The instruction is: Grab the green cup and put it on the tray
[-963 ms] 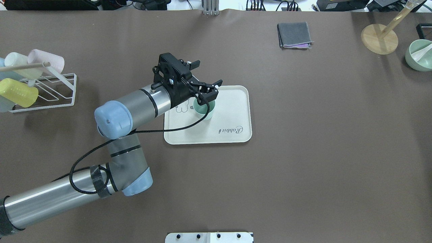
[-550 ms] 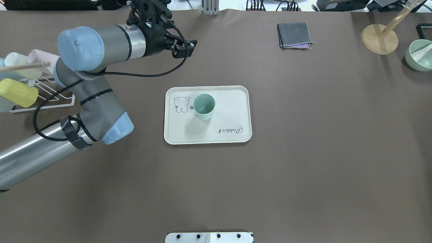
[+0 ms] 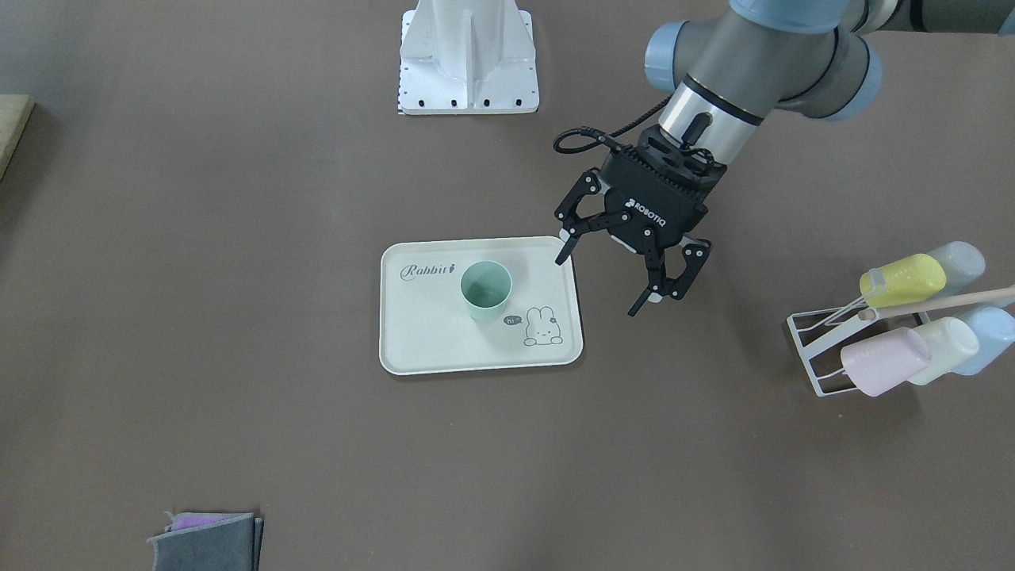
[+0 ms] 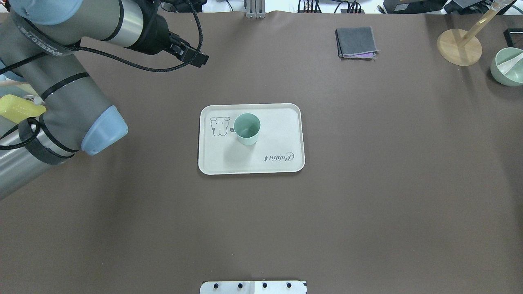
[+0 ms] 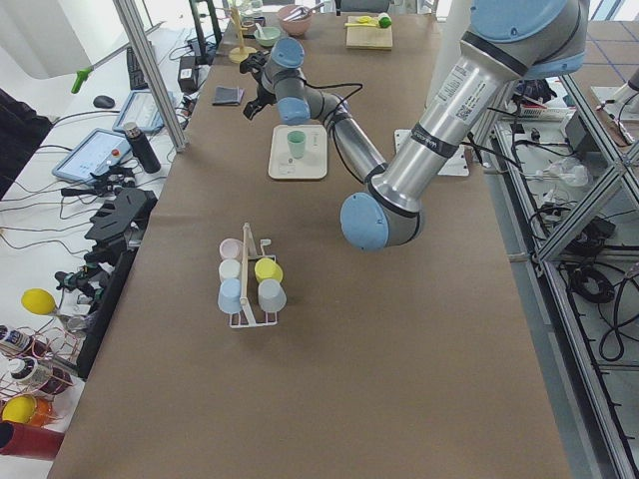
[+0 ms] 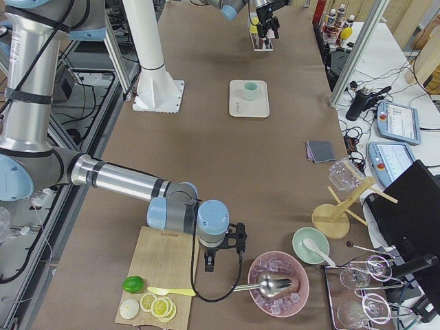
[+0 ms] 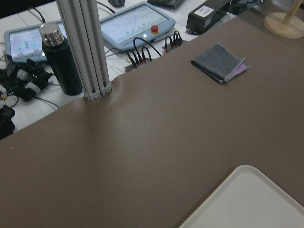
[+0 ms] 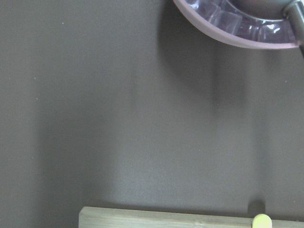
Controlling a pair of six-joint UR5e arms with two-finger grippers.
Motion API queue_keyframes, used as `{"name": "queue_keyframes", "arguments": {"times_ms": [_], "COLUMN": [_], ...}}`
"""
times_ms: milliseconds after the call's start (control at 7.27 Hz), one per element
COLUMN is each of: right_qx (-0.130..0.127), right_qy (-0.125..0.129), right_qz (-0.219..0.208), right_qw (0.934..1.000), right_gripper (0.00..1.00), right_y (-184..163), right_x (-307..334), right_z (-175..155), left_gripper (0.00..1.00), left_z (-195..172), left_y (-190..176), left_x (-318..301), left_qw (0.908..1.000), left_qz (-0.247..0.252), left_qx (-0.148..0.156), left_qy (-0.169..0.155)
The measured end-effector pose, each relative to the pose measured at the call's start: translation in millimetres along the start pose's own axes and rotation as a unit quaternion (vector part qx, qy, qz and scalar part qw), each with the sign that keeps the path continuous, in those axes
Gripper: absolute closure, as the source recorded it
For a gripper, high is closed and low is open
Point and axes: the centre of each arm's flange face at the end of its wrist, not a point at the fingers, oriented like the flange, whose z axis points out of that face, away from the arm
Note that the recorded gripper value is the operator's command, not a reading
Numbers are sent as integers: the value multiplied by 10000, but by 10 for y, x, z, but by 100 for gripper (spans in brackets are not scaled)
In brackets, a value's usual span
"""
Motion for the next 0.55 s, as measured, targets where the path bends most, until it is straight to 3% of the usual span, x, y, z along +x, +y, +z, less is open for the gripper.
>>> {"name": "queue_keyframes", "arguments": {"times_ms": [275, 550], "right_qx": [-1, -1], "right_qy": [0, 0], "right_qz": [1, 1], "right_qw": [10000, 10000], "right_gripper": [0, 0], "right_y": [3, 2], "right_x": [1, 1], "right_z": [1, 1], "left_gripper": [2, 2], "left_z": [-110, -343], "left_y": [425, 753], "left_x": [-532, -1273], "left_qw": [9951, 9769], "left_qz": [-568, -1405], "left_qx": [-811, -1558], "left_qy": [31, -396]}}
